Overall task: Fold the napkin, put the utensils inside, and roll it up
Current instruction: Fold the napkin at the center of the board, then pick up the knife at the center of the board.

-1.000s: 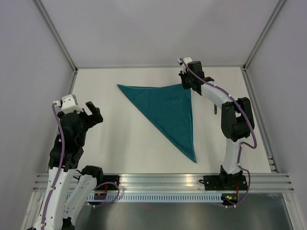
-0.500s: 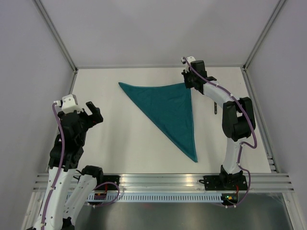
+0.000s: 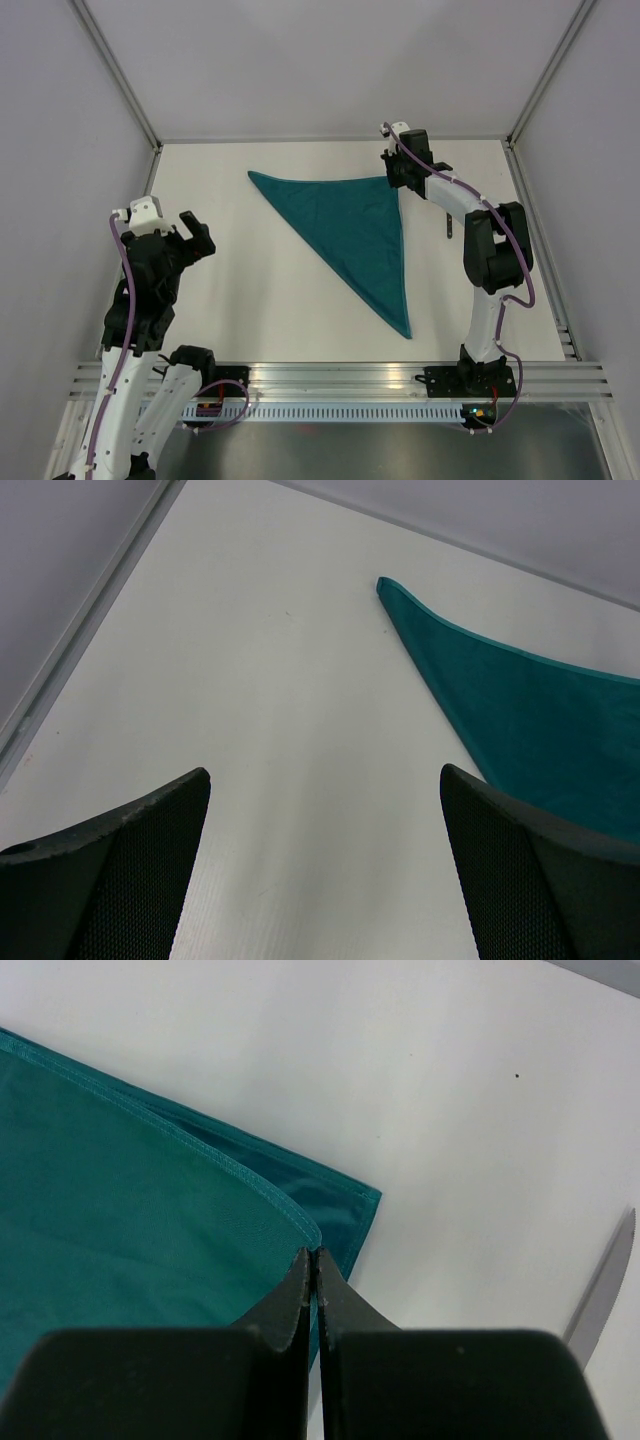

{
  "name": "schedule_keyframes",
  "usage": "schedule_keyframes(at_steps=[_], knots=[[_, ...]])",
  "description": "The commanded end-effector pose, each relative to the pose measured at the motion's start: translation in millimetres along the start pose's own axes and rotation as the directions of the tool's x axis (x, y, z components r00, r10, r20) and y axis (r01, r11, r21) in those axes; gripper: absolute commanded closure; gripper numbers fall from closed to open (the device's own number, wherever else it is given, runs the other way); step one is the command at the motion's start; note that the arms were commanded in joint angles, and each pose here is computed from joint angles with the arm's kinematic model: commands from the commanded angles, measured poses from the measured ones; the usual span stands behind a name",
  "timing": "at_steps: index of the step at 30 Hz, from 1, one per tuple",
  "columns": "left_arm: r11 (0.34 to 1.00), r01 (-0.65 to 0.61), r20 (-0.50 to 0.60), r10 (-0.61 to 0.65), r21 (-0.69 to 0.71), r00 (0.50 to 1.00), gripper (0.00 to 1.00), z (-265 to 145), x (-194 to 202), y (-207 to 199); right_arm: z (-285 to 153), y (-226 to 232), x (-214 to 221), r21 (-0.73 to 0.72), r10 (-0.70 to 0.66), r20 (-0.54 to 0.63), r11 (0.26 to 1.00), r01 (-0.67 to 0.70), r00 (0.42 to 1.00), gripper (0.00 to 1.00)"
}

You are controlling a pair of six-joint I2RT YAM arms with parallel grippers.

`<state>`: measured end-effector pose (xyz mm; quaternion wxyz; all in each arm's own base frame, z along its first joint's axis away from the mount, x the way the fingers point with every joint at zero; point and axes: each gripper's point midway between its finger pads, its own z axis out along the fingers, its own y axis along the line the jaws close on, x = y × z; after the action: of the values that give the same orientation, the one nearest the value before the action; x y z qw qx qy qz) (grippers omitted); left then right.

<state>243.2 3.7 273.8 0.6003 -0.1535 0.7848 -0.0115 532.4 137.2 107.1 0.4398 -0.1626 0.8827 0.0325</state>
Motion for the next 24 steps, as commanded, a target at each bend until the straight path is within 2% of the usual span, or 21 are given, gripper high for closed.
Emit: schedule_keyframes(at_steps=[1, 11, 12, 13, 15, 16, 17, 19, 24], knots=[[0.999, -0.037, 0.019, 0.036, 0.03, 0.999, 0.0, 2.2, -4.9, -4.4, 5.9, -5.5, 0.4, 0.01, 0.007, 0.014, 1.0, -0.007, 1.0, 1.0], [0.999, -0.036, 0.016, 0.035, 0.035, 0.999, 0.0, 1.9, -3.8, -5.2, 18.3, -14.4, 15.5, 0.039, 0.009, -0.02, 0.999, -0.008, 1.0, 0.98], [0.999, -0.038, 0.014, 0.037, 0.035, 0.999, 0.0, 1.9, -3.5, -5.0, 19.2, -15.6, 16.6, 0.043, 0.01, -0.025, 0.999, -0.009, 1.0, 0.94], [0.999, -0.036, 0.015, 0.035, 0.037, 0.999, 0.0, 1.9, -3.8, -5.4, 21.4, -16.3, 17.5, 0.047, 0.012, -0.03, 0.999, -0.01, 0.999, 0.84], [0.999, -0.038, 0.014, 0.037, 0.036, 0.999, 0.0, 1.9, -3.4, -5.2, 22.0, -19.0, 17.7, 0.055, 0.015, -0.034, 0.998, -0.013, 0.999, 0.68], [0.999, -0.038, 0.015, 0.037, 0.039, 0.999, 0.0, 1.8, -3.6, -6.0, 21.6, -20.2, 14.5, 0.06, 0.015, -0.029, 0.998, -0.013, 0.999, 0.52], [0.999, -0.038, 0.015, 0.037, 0.04, 0.999, 0.0, 1.5, -3.5, -5.8, 21.7, -22.8, 13.6, 0.071, 0.016, -0.03, 0.997, -0.014, 0.999, 0.47], [0.998, -0.036, 0.018, 0.035, 0.047, 0.999, 0.0, 0.1, -4.3, -6.6, 18.2, -27.2, 6.7, 0.088, 0.016, -0.024, 0.996, -0.014, 1.0, 0.38], [0.997, -0.036, 0.028, 0.034, 0.064, 0.999, 0.0, -3.1, -6.0, -8.7, 2.4, -54.7, 9.6, 0.158, 0.066, -0.043, 0.986, -0.059, 0.997, 0.37]])
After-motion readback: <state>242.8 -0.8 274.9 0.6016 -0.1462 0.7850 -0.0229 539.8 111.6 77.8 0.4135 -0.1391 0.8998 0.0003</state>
